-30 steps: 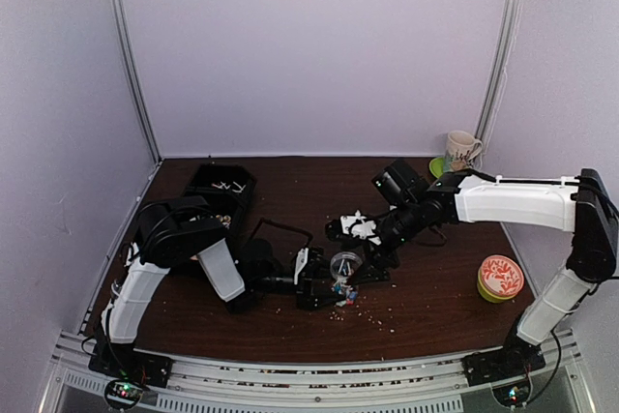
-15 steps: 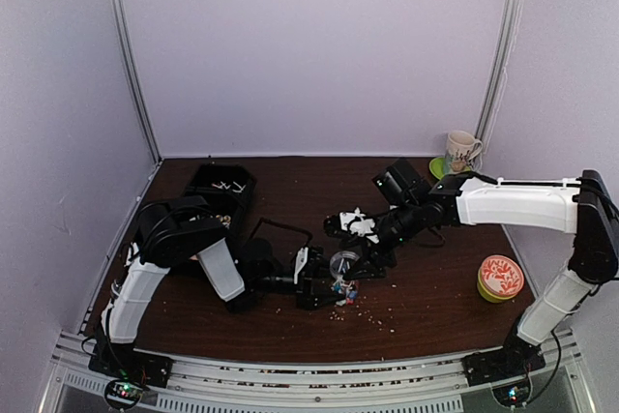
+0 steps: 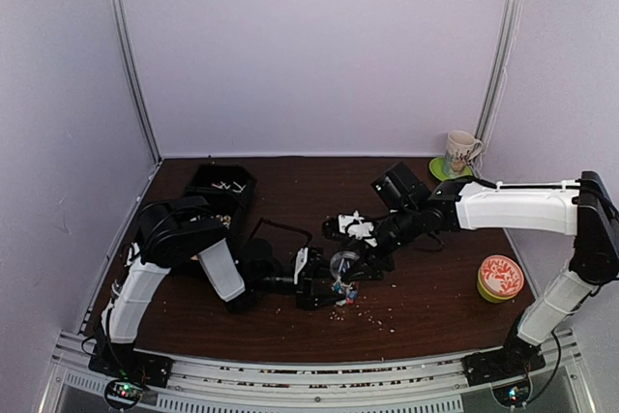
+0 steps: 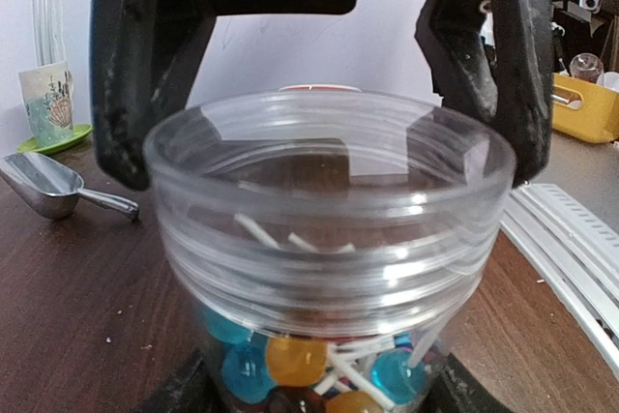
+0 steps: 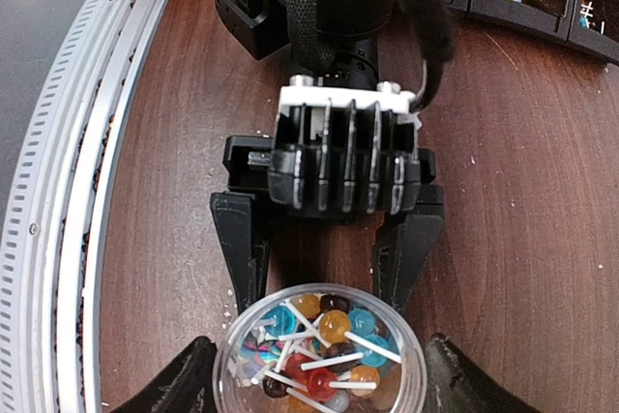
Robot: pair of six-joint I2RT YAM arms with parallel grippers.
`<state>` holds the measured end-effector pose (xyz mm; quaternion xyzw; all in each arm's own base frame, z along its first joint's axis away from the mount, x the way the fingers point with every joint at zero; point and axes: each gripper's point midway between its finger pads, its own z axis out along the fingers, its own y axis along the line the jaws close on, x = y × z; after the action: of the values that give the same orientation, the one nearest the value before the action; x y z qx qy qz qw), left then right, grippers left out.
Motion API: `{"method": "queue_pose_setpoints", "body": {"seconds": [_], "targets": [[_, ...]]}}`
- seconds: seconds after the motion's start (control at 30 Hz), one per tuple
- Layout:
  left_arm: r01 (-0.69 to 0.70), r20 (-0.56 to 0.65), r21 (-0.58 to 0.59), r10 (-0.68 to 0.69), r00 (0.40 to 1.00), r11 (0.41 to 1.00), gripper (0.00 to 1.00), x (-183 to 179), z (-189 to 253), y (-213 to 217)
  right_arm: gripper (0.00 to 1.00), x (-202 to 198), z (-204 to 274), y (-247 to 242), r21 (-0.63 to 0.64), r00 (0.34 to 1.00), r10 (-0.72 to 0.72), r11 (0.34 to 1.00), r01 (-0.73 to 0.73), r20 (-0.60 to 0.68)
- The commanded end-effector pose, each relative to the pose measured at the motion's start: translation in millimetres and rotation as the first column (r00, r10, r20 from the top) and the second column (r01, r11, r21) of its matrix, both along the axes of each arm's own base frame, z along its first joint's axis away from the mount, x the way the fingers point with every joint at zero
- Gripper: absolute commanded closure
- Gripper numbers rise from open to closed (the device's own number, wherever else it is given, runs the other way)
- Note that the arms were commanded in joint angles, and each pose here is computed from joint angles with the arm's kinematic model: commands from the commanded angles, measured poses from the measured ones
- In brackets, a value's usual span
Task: Pack the candies
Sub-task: Screw the bottle lid onto the packing bottle.
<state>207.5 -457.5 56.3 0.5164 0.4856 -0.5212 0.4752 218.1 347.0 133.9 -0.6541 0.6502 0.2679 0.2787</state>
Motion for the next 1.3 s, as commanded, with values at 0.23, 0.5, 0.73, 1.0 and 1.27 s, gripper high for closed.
{"method": "queue_pose_setpoints", "body": {"seconds": [0.23,0.5,0.73,1.0,1.27], "targets": [[-0.088,-0.062,0.083,0.094,0.994,0.993,0.54,17,-30,5,0.34,10,15,0,0.049,0.993,-0.106,0.993,0.104,0.041],[-0.188,-0.047,0.108,0.194,0.980,0.976,0.54,34,-36,6,0.35,17,17,-1,0.069,0.980,-0.191,0.980,0.187,0.048],[-0.254,-0.046,0.124,0.261,0.964,0.959,0.54,43,-38,12,0.36,24,24,2,0.096,0.958,-0.279,0.957,0.272,0.070],[-0.282,-0.036,0.124,0.289,0.957,0.951,0.54,47,-38,14,0.37,30,23,2,0.084,0.931,-0.360,0.931,0.355,0.059],[-0.303,-0.030,0.135,0.310,0.950,0.943,0.54,51,-40,15,0.35,42,19,7,0.047,0.883,-0.468,0.883,0.467,0.040]]}}
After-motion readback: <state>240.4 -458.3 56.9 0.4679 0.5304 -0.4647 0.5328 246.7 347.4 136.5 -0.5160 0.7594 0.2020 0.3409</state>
